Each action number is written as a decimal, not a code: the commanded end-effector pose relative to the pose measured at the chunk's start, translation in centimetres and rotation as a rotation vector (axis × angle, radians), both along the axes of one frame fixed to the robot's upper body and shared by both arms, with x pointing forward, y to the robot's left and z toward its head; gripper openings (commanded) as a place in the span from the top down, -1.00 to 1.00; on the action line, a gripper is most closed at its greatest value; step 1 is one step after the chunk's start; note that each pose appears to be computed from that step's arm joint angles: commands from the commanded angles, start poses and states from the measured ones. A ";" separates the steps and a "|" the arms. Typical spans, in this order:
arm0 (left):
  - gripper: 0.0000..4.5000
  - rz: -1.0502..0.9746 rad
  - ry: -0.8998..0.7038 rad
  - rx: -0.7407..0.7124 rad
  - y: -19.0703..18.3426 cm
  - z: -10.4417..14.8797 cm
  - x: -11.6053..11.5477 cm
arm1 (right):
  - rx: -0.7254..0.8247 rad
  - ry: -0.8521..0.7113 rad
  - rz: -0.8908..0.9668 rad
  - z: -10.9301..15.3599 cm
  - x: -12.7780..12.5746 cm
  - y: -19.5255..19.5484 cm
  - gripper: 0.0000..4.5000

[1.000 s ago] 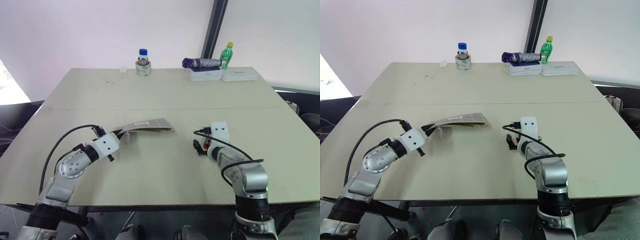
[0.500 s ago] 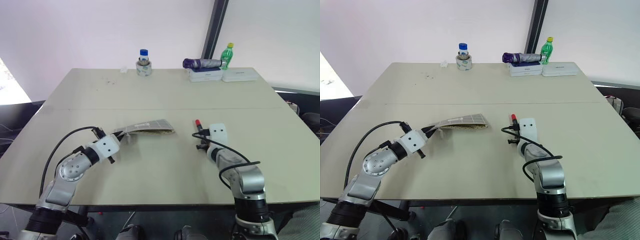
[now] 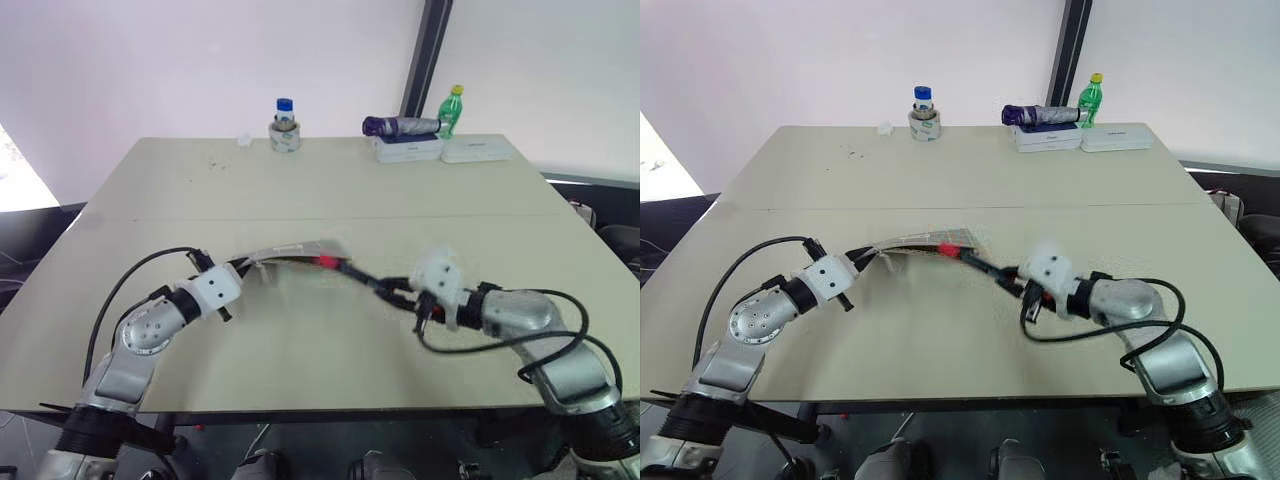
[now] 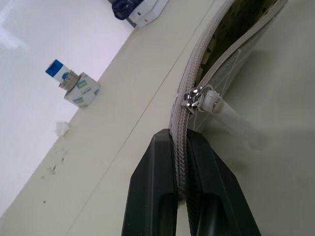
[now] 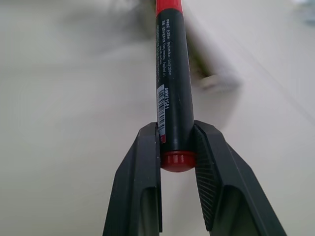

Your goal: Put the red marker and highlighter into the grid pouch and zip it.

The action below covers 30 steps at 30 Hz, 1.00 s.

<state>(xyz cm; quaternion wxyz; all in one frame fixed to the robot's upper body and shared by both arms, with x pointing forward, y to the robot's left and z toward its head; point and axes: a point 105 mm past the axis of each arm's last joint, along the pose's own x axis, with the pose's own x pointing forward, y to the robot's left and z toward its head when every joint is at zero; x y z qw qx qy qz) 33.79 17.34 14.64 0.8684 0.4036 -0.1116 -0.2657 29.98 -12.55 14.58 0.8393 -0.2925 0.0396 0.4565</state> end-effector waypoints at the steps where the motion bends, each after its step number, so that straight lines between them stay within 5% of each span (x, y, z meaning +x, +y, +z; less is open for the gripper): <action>1: 1.00 -0.029 -0.051 -0.009 -0.7 1.3 -0.2 | -0.038 -0.094 0.002 1.0 0.8 1.0 0.83; 18: 1.00 -0.098 -0.064 0.082 -2.7 0.9 -0.6 | -0.123 -0.171 -0.078 1.2 3.8 2.2 0.83; 30: 1.00 -0.171 -0.088 0.076 -5.3 1.7 -0.9 | -0.308 -0.387 0.093 2.2 4.3 6.2 0.83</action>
